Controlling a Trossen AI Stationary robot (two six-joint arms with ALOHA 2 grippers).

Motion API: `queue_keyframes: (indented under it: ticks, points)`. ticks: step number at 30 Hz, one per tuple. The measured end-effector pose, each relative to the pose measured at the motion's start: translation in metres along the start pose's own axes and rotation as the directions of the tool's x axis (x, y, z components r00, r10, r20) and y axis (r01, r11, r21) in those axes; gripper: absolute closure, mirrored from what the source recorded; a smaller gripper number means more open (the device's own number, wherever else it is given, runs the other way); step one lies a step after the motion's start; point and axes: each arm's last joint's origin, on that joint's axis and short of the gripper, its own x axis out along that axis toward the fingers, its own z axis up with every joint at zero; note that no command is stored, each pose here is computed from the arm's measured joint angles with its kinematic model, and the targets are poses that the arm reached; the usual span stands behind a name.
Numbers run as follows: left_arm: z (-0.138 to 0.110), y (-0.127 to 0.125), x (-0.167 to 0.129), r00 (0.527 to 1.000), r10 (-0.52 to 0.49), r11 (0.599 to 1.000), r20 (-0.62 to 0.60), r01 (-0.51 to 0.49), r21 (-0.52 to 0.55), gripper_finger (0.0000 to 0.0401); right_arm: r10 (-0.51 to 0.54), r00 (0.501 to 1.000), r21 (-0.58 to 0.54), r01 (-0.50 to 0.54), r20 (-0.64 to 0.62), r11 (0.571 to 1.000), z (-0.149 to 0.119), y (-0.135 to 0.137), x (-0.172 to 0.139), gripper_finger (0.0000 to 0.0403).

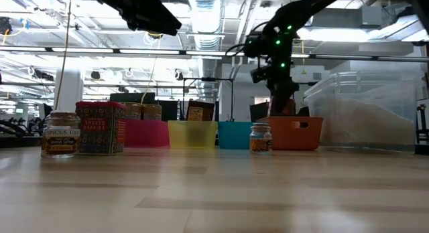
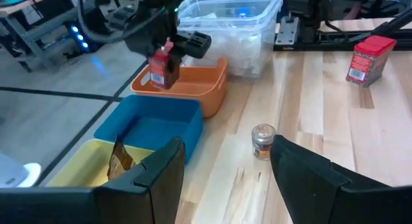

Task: Sort spices by type
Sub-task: Put the red spice can into the orange bin

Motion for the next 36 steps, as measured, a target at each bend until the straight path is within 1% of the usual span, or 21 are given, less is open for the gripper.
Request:
queue_keyframes:
  ticks: [4, 8, 13, 16, 26, 28, 30, 33, 36]
  points:
    - [-0.001, 0.001, 0.000, 1.000, 0.004, 1.000, -0.012, -0.004, 0.002, 0.0183, 0.023, 0.999, -0.012, -0.023, -0.035, 1.000, 0.008, -0.008, 0.014, 0.0168]
    - [-0.003, 0.001, 0.000, 1.000, 0.006, 1.000, -0.028, -0.005, 0.010, 0.0183, 0.040, 0.998, 0.003, -0.040, -0.054, 0.999, 0.008, -0.015, 0.026, 0.0168]
    - [-0.004, 0.001, 0.000, 0.999, 0.008, 1.000, -0.038, -0.008, -0.012, 0.0183, 0.105, 0.989, 0.025, -0.103, -0.100, 0.994, 0.004, -0.015, 0.045, 0.0161]
    - [-0.004, 0.001, 0.000, 0.999, 0.008, 1.000, -0.039, -0.009, -0.012, 0.0183, 0.118, 0.988, 0.044, -0.114, -0.097, 0.992, 0.002, -0.017, 0.046, 0.0147]
    - [-0.004, 0.001, 0.000, 0.999, 0.009, 1.000, -0.039, -0.009, -0.004, 0.0183, 0.109, 0.991, 0.078, -0.104, -0.071, 0.992, 0.001, -0.020, 0.043, 0.0098]
    - [-0.004, 0.001, 0.000, 0.999, 0.009, 1.000, -0.039, -0.009, -0.004, 0.0183, 0.115, 0.990, 0.092, -0.107, -0.078, 0.990, 0.002, -0.021, 0.039, 0.0091]
    - [-0.004, 0.001, 0.000, 0.999, 0.009, 1.000, -0.038, -0.009, 0.002, 0.0183, 0.120, 0.989, 0.117, -0.110, -0.085, 0.987, 0.004, -0.024, 0.028, 0.0085]
    - [-0.004, 0.001, 0.000, 0.999, 0.024, 0.999, -0.036, -0.023, 0.030, 0.0183, 0.112, 0.991, 0.161, -0.098, -0.078, 0.982, 0.010, -0.028, 0.003, 0.0081]
    - [-0.004, 0.002, 0.000, 0.998, 0.055, 0.997, -0.033, -0.053, 0.049, 0.0183, 0.092, 0.996, 0.188, -0.086, -0.022, 0.978, 0.018, -0.022, -0.025, 0.0081]
